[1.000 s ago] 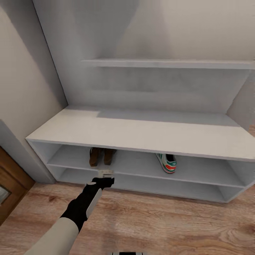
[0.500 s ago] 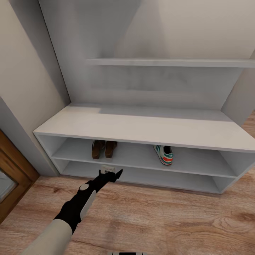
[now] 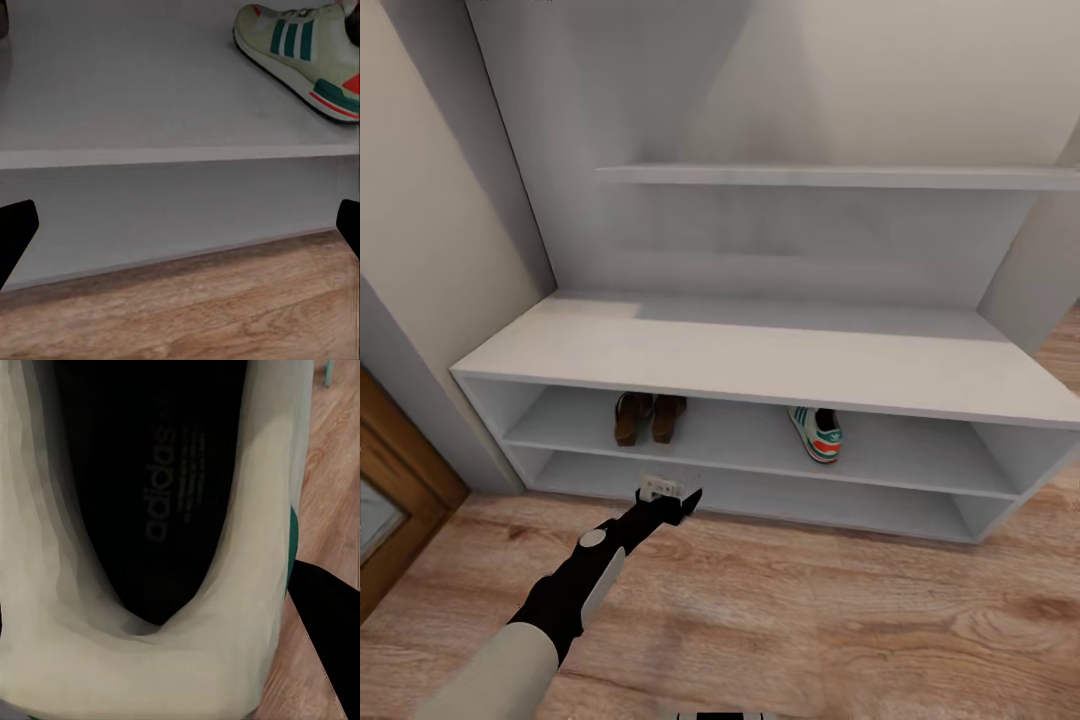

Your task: Pick up the two gym shoes and the two sandals from the corridor floor and place them onto the hallstand (shoe rack) in the corridor, making sure they are on the rack and not on the floor. Arrange them so the two gym shoes are next to each other and the two sandals are next to each other.

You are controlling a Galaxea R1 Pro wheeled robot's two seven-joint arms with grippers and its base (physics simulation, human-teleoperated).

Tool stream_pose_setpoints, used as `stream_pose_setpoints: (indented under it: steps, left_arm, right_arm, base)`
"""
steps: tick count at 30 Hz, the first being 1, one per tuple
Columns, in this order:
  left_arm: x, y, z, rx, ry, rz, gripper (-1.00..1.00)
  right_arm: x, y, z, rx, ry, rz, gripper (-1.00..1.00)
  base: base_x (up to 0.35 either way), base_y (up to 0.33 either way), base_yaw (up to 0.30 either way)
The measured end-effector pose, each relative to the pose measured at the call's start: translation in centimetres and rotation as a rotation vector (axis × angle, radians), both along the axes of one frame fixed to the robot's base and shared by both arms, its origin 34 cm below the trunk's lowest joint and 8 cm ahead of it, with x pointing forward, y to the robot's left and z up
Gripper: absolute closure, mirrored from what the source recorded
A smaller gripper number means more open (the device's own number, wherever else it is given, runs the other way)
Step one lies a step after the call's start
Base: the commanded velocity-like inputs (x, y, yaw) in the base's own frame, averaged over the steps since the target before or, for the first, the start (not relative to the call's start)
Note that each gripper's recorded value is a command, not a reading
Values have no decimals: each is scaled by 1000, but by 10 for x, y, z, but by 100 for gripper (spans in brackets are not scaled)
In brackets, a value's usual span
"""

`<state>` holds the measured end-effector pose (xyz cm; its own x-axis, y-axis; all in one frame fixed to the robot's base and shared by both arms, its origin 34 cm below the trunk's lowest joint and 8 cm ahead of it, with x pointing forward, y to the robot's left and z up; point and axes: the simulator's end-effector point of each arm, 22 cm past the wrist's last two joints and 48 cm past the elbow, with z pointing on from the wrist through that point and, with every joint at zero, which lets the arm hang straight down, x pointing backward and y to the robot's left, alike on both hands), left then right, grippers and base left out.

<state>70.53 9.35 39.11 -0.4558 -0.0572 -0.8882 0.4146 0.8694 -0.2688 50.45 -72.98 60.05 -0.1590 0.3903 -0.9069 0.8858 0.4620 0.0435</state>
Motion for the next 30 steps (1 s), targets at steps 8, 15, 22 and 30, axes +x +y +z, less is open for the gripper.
stream_pose_setpoints:
  steps: [8,15,22,30]
  left_arm:
    - [0,0,0,0,0,0,-100]
    - [0,0,0,-2,2,-1,-100]
    - [0,0,0,-2,2,-1,-100]
    - [0,0,0,-3,2,-1,-100]
  right_arm:
    - [1,1,-1,1,1,2,100]
    - [0,0,0,0,0,1,100]
    - [0,0,0,0,0,0,100]
    - [0,0,0,0,0,-1,100]
  base:
    - [-225,-264,231]
    - [-291,-194,282]
    - [-334,-53,112]
    - [-311,70,8]
